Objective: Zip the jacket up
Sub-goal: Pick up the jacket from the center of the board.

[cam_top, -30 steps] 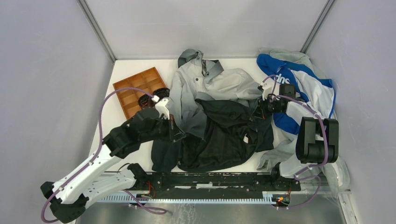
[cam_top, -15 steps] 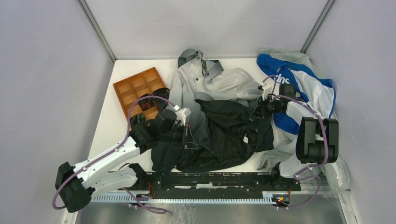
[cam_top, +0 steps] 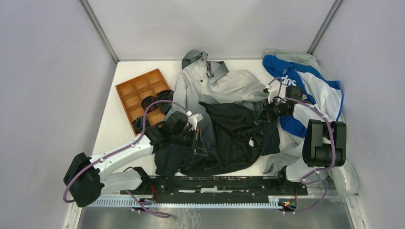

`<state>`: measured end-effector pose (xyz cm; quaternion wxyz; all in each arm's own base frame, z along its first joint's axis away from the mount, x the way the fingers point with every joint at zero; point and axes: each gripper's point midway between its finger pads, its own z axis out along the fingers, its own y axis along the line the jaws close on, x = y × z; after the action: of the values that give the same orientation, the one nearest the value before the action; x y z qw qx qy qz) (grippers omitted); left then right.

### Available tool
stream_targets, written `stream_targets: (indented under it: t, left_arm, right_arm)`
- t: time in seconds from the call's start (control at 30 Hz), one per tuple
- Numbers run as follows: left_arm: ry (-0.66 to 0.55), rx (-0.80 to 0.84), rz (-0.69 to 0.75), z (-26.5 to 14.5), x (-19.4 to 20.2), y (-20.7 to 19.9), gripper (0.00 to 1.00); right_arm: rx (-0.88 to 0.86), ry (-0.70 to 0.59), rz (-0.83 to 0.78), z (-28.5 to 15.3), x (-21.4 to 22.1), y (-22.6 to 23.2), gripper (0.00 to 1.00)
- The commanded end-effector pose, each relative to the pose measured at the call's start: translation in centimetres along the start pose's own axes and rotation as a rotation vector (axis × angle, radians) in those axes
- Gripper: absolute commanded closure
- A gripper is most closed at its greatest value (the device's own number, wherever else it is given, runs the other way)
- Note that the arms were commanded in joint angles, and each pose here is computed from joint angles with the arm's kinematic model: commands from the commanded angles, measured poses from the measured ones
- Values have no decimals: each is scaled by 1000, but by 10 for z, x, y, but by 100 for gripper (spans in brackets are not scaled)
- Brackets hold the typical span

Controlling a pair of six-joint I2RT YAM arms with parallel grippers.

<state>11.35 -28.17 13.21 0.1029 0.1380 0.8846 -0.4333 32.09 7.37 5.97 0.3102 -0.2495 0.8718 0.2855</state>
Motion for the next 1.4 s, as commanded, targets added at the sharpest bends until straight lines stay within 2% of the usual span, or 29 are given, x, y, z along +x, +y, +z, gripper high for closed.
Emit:
stream_targets:
  t: [0.0,0.3,0.53,0.77,1.0,1.13,1.2,1.3,1.37]
  left_arm:
    - [4,39,40,1,0,-5,98]
    - [-10,53,42,2,-2,-7,98]
    - [-17,77,47,3,-4,-11,98]
    - [-38,112,57,0,-5,-17,98]
    - [-61,128,66,-3,-6,-20,98]
    - [-69,119,52,-3,-6,-18,98]
    - [-74,118,44,-3,-7,-18,98]
    - [-85,120,38,-4,-9,-19,98]
    - [-94,121,39,-5,-11,-21,98]
  right_arm:
    - [-23,-24,-38,-5,-12,3,80]
    - [19,-20,-115,-20,-30,-1,61]
    - [54,-13,-182,-35,-43,-1,53]
    - [75,-53,-310,-64,-78,10,50]
    - [-153,-131,-357,-55,-81,73,49]
    - [-311,-175,-508,-40,-67,128,49]
    - [-398,-221,-649,-39,-59,157,44]
    - [-503,-287,-864,-43,-44,189,30]
    - [-559,-302,-940,-44,-33,205,24]
